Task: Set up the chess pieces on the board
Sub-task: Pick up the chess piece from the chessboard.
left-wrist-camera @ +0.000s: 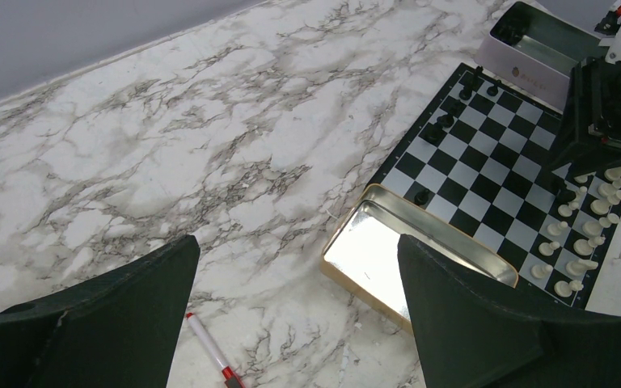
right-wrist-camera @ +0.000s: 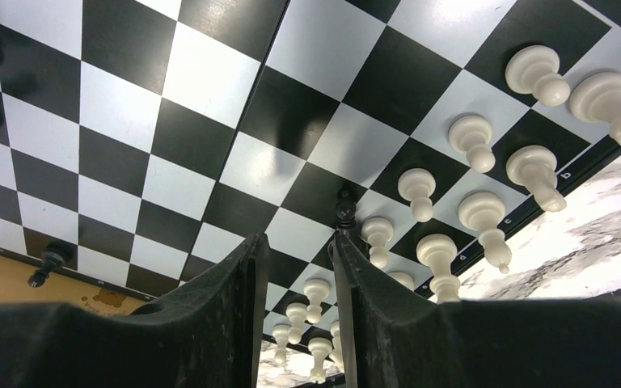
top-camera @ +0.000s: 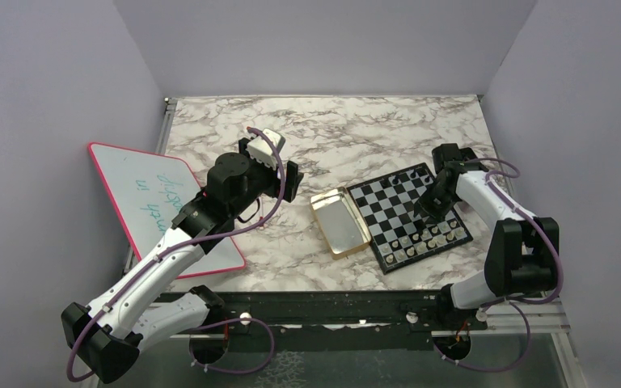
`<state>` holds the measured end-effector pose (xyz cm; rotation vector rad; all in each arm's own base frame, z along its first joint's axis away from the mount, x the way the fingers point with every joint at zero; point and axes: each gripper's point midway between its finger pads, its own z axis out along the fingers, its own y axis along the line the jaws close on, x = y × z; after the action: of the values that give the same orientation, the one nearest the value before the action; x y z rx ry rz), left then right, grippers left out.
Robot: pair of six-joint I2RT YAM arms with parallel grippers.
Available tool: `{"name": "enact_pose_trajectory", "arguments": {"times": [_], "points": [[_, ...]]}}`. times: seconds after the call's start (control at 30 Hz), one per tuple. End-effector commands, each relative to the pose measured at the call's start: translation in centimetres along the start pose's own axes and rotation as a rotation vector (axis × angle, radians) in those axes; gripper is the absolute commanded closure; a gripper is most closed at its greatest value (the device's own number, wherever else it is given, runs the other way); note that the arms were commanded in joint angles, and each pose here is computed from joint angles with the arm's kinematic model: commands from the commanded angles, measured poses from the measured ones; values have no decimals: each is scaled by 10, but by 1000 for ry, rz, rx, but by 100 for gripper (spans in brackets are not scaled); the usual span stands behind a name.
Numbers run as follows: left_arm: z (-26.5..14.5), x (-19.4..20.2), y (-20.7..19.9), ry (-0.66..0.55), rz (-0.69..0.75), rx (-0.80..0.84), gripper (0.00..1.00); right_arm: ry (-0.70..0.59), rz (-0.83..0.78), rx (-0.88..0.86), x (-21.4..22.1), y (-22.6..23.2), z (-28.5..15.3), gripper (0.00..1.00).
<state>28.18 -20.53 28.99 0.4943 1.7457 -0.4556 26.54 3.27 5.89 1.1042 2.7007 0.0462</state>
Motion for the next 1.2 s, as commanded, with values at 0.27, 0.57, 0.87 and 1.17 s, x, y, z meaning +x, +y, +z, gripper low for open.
{"name": "enact_pose_trajectory", "arguments": {"times": [0.27,0.57,0.87,1.17], "points": [[-2,-8,1,-40,5,-9,7,41,-3,23,9,-7,4,61],[-2,-8,2,-40,7,-11,7,65,-8,57,14,-14,12,61],[-2,-8,3,-39,9,-15,7,65,-9,77,15,-18,15,61],[-1,-7,3,-36,9,-16,7,68,-5,76,15,-15,21,61]]}}
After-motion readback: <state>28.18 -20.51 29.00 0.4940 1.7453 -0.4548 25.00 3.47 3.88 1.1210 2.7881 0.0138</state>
